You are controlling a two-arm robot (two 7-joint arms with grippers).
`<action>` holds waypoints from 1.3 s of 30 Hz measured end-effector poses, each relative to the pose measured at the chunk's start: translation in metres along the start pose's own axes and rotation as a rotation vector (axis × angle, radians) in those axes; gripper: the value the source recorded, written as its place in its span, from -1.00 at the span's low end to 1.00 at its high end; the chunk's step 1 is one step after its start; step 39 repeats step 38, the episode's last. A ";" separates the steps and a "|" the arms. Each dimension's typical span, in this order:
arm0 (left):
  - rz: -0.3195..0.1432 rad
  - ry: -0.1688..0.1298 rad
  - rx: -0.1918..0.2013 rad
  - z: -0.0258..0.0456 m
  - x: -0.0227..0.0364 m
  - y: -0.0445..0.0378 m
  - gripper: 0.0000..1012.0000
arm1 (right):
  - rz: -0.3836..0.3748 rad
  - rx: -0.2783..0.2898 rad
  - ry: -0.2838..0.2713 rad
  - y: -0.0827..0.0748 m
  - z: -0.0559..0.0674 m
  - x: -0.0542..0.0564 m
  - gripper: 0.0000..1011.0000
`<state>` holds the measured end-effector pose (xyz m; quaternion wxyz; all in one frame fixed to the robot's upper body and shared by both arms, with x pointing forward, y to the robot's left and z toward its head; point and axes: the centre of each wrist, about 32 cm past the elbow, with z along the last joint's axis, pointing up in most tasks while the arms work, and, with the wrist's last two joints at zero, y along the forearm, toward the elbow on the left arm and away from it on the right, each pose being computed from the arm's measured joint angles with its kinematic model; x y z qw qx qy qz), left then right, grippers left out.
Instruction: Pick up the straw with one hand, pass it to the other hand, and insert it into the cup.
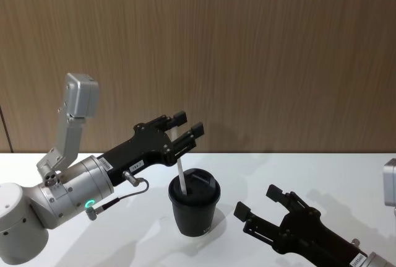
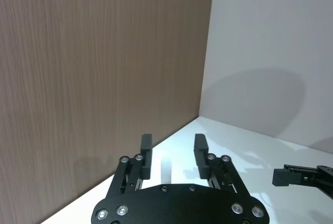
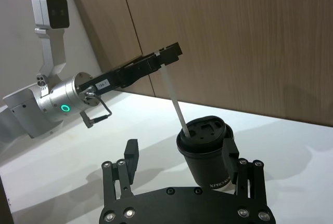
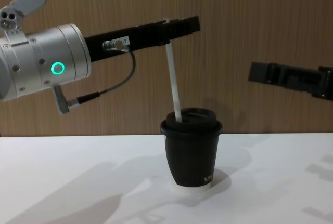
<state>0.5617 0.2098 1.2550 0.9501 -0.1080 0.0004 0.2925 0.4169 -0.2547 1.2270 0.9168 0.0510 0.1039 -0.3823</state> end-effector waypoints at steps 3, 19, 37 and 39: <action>-0.002 0.001 -0.003 0.0006 -0.0006 -0.0001 0.11 | 0.001 0.000 -0.001 0.000 0.000 0.000 0.98; 0.001 -0.022 -0.057 0.0171 -0.0069 0.0045 0.98 | 0.006 0.007 -0.007 0.001 0.001 -0.001 0.98; 0.014 -0.044 -0.094 0.0296 -0.0147 0.0118 0.98 | 0.003 0.011 -0.010 0.002 0.002 -0.003 0.98; 0.015 -0.045 -0.095 0.0300 -0.0150 0.0121 0.98 | 0.003 0.011 -0.010 0.002 0.002 -0.003 0.98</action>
